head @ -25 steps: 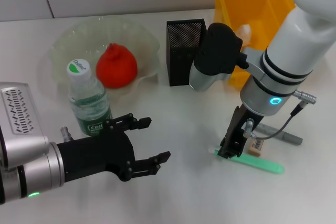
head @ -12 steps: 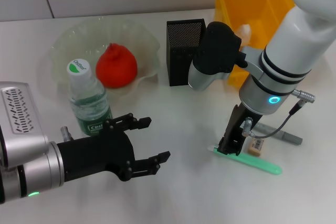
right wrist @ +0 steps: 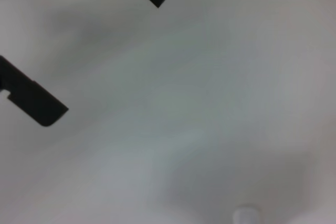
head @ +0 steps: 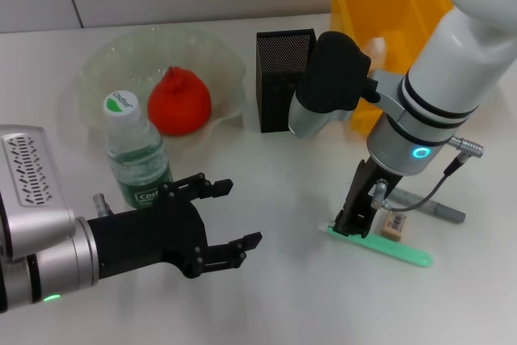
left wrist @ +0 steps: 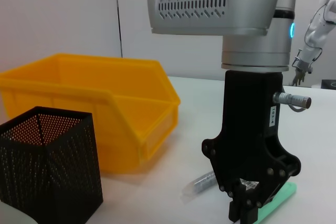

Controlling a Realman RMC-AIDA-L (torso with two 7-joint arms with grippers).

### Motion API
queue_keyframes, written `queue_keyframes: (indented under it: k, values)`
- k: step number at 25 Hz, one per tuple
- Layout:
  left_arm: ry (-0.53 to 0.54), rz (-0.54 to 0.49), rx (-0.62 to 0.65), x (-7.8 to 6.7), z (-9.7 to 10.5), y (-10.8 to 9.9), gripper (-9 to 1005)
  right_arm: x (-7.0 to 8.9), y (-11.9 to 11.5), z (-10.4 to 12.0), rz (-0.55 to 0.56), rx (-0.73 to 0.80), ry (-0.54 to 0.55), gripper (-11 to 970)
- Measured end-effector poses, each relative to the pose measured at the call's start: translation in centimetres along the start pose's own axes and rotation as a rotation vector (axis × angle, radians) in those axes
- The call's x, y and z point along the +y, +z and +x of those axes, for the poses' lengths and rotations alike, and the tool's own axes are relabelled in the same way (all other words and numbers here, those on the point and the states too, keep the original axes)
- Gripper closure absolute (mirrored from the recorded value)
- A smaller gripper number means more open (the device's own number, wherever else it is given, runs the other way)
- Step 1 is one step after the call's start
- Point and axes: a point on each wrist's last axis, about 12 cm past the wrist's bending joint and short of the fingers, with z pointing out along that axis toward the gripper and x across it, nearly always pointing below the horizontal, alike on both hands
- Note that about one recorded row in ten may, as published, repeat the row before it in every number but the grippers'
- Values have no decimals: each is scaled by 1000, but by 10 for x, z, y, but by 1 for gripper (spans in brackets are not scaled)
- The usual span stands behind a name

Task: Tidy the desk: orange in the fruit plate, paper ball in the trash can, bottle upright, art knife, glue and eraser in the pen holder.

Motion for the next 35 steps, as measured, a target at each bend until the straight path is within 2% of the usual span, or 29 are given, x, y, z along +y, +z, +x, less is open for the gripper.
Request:
queue_keyframes:
  k: [11, 17, 23, 35]
  values:
    - [-6, -4, -6, 0, 0, -1, 194, -1, -5, 3, 17, -23, 39, 912]
    - [-6, -4, -6, 0, 0, -1, 194, -2, -27, 6, 122, -80, 40, 912]
    - [-4, -1, -6, -1, 0, 0, 194, -3, -49, 9, 179, -186, 65, 912]
    - [13, 3, -11, 0, -2, 0, 194, -4, -74, -2, 314, -404, 48, 913]
